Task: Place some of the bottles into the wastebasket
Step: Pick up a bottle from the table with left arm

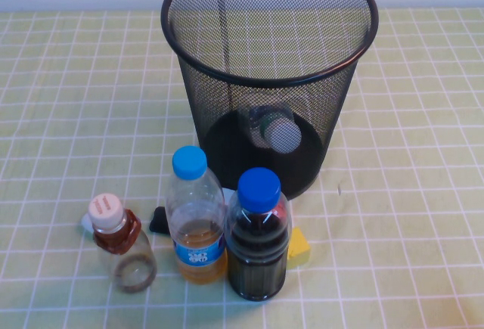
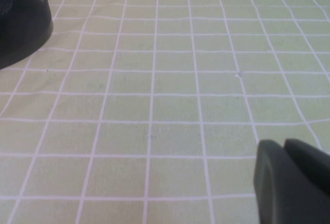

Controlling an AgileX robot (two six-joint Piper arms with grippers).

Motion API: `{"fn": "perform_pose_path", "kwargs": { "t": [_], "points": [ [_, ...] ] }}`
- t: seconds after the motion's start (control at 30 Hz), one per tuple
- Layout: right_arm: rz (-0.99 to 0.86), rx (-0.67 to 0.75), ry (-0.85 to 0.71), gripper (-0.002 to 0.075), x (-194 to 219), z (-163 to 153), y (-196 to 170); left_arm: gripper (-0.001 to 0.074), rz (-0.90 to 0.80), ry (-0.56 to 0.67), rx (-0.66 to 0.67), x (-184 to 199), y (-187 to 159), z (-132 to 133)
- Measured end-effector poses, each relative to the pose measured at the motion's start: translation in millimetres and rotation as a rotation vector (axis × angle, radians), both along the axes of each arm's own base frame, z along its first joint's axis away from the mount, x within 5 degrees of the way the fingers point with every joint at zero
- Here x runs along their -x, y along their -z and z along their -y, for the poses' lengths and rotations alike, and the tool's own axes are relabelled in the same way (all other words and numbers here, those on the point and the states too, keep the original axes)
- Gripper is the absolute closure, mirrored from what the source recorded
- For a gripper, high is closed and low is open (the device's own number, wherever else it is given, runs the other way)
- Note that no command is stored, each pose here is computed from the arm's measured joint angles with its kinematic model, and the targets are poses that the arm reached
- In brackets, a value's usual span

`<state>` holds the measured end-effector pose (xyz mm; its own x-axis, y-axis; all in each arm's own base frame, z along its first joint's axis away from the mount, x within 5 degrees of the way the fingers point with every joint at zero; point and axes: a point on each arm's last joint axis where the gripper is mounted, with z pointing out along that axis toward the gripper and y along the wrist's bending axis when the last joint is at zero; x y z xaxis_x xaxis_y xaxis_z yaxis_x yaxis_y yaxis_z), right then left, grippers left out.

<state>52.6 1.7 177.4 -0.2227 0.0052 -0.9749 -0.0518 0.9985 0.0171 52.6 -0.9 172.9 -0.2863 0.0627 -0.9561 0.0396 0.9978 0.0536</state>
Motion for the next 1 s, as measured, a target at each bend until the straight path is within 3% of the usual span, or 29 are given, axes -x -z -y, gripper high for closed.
{"fn": "perform_pose_path", "kwargs": {
  "t": [0.8, 0.9, 1.0],
  "points": [
    [0.0, 0.0, 0.0, 0.0733, 0.0, 0.0, 0.0, 0.0736, 0.01, -0.001, -0.055, -0.3, -0.3, -1.5],
    [0.0, 0.0, 0.0, 0.0733, 0.0, 0.0, 0.0, 0.0736, 0.072, 0.0, -0.021, -1.9, -5.2, -0.5],
    [0.0, 0.002, 0.0, 0.0733, 0.0, 0.0, 0.0, 0.0736, 0.203, -0.003, 0.092, -3.7, -17.2, 1.4]
  ]
}}
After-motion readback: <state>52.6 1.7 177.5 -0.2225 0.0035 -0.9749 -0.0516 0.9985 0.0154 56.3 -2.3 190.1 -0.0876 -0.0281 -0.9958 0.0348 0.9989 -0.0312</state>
